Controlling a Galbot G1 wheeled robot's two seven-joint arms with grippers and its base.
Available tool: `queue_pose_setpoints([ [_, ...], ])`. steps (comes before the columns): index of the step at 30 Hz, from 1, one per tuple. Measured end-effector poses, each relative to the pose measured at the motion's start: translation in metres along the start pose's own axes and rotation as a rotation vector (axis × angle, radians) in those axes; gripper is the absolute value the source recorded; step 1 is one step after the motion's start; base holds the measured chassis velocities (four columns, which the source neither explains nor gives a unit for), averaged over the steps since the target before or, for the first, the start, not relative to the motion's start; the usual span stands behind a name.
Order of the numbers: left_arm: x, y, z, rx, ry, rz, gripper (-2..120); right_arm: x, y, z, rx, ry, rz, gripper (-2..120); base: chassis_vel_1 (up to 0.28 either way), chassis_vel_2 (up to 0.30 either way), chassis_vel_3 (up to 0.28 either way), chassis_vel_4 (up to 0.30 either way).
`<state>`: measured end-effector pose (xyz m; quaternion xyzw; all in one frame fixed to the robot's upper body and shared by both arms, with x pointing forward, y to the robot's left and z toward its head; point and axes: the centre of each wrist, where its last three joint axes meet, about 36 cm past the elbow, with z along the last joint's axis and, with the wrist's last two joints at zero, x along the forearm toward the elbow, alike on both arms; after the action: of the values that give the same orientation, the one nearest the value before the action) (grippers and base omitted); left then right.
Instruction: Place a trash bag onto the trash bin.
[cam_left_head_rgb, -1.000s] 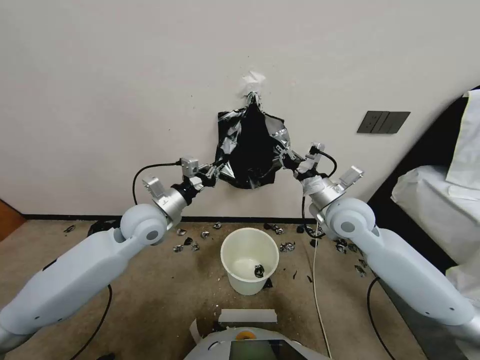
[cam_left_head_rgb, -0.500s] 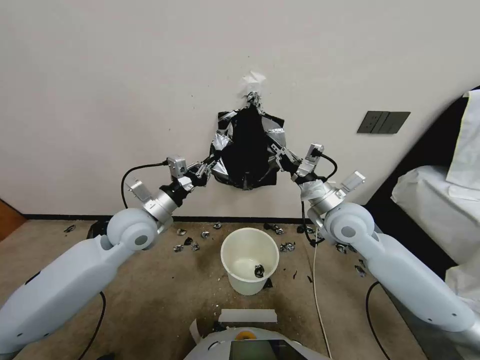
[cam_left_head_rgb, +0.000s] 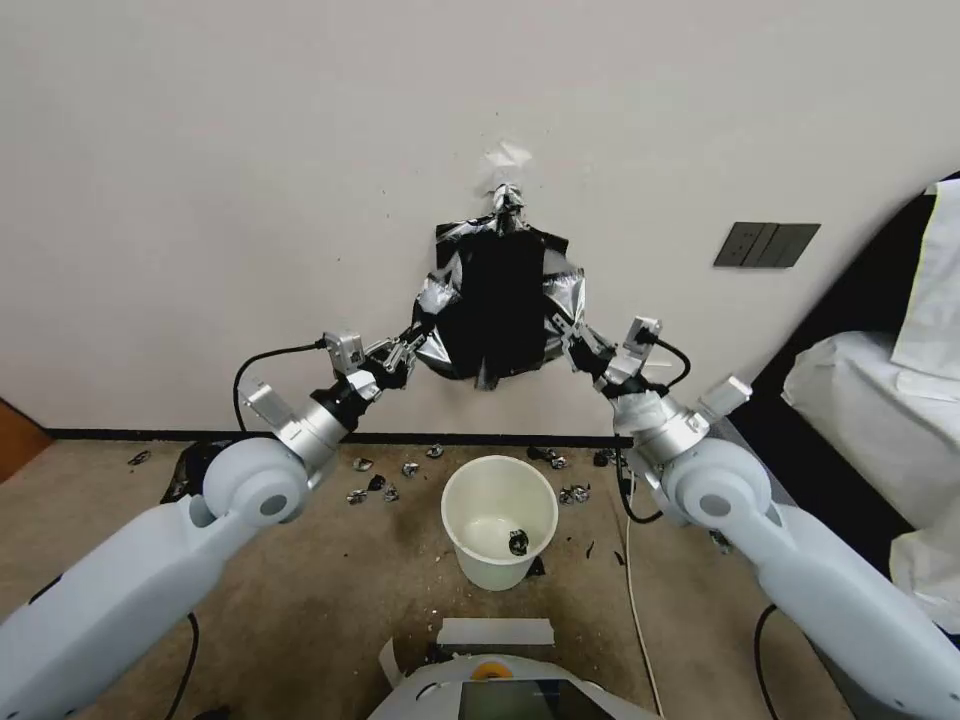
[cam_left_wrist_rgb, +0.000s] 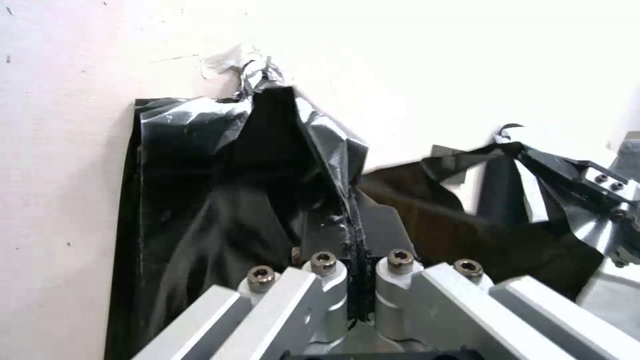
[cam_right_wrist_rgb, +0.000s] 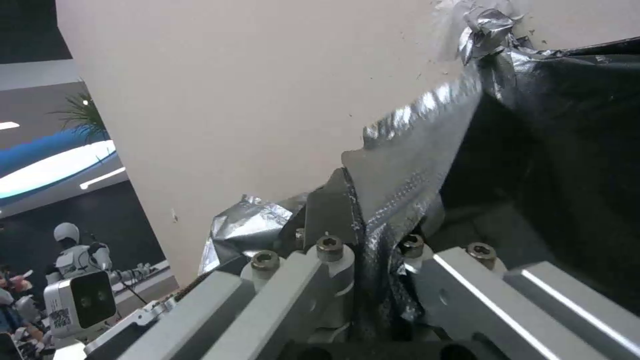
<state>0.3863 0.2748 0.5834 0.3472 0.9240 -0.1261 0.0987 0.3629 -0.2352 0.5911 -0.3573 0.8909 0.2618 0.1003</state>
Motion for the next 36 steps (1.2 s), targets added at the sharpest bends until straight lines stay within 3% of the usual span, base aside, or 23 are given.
queue_pose_setpoints([
  [9, 0.016, -0.011, 0.001, 0.012, -0.009, 0.006, 0, 0.017, 0.027, -0.003, 0.011, 0.003, -0.004, 0, 0.0, 0.0, 0.0, 0.0],
  [14, 0.026, -0.019, 0.014, 0.03, 0.007, 0.006, 0, 0.03, 0.04, 0.005, -0.001, 0.009, 0.005, 0, 0.0, 0.0, 0.0, 0.0],
  [19, 0.026, -0.025, 0.036, 0.057, 0.023, 0.004, 0, 0.037, 0.043, 0.023, -0.044, 0.023, 0.028, 0, 0.0, 0.0, 0.0, 0.0],
  [36, 0.013, -0.029, 0.065, 0.127, 0.037, 0.011, 0, 0.031, 0.03, 0.04, -0.058, 0.014, 0.039, 0, 0.0, 0.0, 0.0, 0.0],
])
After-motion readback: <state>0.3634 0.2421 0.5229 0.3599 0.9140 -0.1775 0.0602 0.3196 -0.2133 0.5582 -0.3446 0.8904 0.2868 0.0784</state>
